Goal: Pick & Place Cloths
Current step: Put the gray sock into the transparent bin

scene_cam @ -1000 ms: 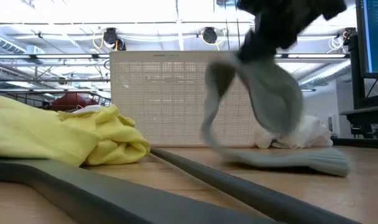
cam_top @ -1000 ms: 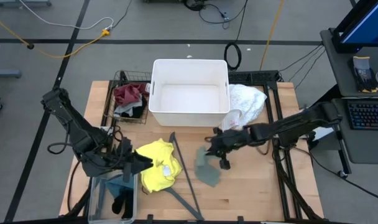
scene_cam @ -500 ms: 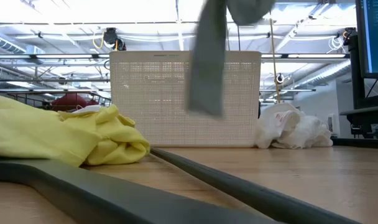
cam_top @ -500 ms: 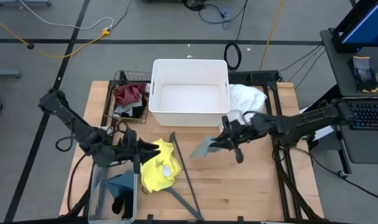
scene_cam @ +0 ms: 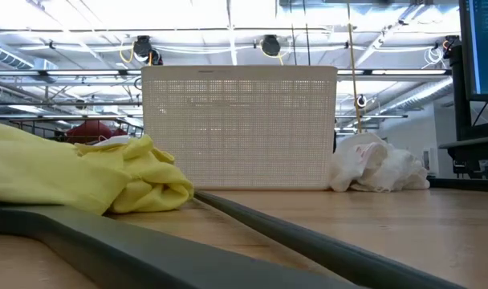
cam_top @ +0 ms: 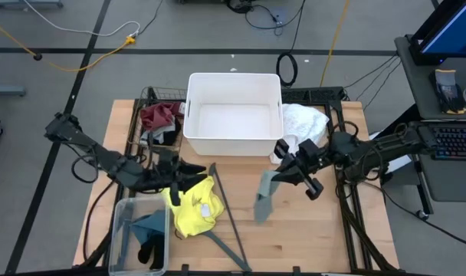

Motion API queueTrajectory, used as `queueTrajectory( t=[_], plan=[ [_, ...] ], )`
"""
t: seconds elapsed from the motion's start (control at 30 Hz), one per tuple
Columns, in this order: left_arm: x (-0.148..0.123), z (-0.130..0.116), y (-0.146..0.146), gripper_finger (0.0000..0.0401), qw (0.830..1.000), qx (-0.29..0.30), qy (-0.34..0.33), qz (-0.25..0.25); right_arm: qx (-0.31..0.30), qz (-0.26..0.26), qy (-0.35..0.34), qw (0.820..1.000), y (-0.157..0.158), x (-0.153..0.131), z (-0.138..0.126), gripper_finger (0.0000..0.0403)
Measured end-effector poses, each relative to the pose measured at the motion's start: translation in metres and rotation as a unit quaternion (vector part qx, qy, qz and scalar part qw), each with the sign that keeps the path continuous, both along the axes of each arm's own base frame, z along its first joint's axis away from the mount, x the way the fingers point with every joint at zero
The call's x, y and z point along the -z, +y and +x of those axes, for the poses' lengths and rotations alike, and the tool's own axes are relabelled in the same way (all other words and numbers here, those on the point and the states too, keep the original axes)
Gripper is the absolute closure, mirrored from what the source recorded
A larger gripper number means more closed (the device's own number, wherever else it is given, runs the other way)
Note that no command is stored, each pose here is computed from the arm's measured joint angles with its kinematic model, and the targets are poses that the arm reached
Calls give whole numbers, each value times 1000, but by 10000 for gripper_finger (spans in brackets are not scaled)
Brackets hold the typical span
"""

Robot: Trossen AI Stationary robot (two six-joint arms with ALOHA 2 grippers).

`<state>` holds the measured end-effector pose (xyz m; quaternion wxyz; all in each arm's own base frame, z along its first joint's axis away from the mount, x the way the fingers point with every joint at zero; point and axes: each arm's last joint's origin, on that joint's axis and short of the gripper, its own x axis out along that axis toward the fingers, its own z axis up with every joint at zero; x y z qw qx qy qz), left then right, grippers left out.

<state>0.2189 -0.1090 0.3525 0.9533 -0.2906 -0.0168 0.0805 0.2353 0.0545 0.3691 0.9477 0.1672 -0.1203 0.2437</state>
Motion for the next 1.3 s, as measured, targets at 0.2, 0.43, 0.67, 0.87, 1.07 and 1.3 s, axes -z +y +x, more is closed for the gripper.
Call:
queueTrajectory(
  t=[0.2,0.43,0.67,0.87,1.07,1.3],
  plan=[
    [-1,26,0,249,997,41,-63,23,-41,-11,-35,998,3,-25,4,403],
    [4,57,3,249,983,85,-148,61,-81,-24,-52,995,9,-42,20,403],
    [16,78,6,249,972,123,-189,70,-88,-39,-58,994,12,-46,35,402],
    [26,90,7,249,964,135,-220,68,-83,-49,-58,994,14,-45,46,402],
    [29,93,6,240,959,136,-239,68,-72,-56,-64,994,11,-47,52,400],
    [20,95,7,163,955,138,-254,67,-29,-52,-65,996,0,-47,55,400]
  ],
)
